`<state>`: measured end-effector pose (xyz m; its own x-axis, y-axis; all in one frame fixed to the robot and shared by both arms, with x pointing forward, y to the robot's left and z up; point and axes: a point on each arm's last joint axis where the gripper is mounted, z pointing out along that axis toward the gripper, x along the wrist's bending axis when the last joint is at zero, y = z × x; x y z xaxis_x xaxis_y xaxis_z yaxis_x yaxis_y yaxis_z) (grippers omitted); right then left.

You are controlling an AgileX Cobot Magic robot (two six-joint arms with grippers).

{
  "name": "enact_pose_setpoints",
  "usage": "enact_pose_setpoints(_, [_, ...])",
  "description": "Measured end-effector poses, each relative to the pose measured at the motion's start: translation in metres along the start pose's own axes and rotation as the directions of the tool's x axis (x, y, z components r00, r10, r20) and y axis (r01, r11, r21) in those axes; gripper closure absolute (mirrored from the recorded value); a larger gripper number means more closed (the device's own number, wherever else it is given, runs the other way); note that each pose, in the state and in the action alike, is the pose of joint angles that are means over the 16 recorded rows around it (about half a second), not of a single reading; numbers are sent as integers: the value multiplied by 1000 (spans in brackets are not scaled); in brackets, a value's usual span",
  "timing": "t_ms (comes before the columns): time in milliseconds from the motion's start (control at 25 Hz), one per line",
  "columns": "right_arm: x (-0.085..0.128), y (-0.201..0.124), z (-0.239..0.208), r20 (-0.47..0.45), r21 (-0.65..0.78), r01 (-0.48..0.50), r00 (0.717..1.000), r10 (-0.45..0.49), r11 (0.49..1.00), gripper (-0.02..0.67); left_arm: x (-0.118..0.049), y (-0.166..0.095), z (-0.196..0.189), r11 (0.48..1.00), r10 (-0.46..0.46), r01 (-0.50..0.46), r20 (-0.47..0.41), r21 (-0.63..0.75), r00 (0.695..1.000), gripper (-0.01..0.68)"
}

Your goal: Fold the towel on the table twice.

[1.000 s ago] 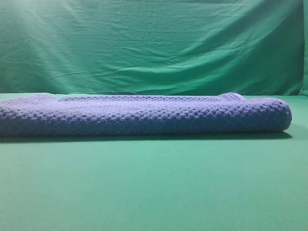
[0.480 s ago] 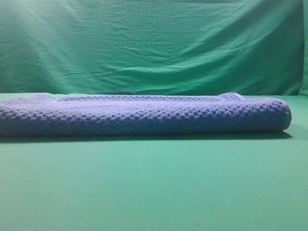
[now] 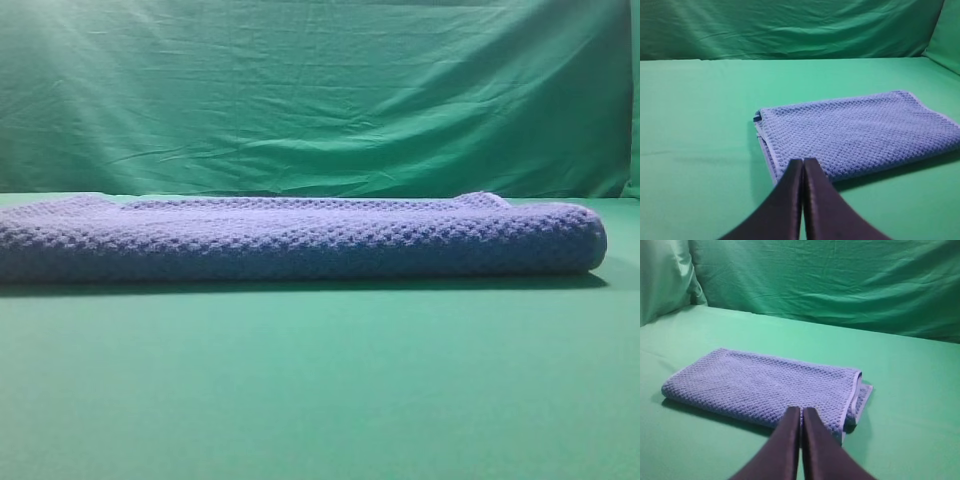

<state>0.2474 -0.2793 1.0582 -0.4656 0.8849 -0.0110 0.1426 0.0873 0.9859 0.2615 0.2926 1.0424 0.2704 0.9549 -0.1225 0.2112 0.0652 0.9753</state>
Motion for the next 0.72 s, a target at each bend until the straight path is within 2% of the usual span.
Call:
enact_pose_setpoints(400, [-7, -25, 22, 42, -35, -8, 999, 9, 999, 649, 7, -36, 22, 997, 28, -26, -28, 71, 999, 673])
enact_pose_setpoints(720, [-8, -34, 28, 53, -25, 30, 998, -28, 999, 649, 9, -50, 28, 993, 29, -25, -32, 111, 999, 673])
